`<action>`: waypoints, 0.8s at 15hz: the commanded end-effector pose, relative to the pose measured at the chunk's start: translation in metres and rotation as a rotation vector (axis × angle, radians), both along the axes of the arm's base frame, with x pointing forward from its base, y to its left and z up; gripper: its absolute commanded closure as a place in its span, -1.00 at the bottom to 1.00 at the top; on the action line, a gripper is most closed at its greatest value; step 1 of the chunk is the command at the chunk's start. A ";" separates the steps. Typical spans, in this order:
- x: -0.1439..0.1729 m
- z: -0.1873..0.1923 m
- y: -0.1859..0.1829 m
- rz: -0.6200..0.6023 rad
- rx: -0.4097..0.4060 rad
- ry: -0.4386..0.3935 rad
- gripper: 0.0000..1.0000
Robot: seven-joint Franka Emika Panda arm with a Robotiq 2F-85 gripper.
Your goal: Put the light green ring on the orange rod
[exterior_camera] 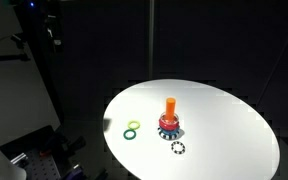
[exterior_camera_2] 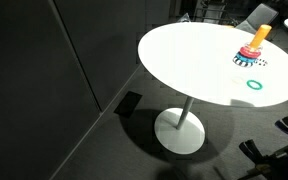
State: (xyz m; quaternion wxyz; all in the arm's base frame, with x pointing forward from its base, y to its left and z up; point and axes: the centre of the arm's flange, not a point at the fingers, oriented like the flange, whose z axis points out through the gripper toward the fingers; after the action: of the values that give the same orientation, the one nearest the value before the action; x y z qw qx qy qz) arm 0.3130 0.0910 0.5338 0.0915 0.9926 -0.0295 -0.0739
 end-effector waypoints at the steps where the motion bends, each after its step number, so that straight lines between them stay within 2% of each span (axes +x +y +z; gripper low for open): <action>1: 0.008 -0.009 -0.006 -0.030 -0.017 -0.012 -1.00; 6: 0.027 -0.025 -0.021 -0.073 -0.007 -0.051 -1.00; 12: 0.054 -0.050 -0.044 -0.097 0.041 -0.144 -1.00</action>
State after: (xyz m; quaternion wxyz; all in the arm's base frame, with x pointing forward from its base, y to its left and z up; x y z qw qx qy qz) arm 0.3549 0.0598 0.4952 0.0706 0.9945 -0.0721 -0.0274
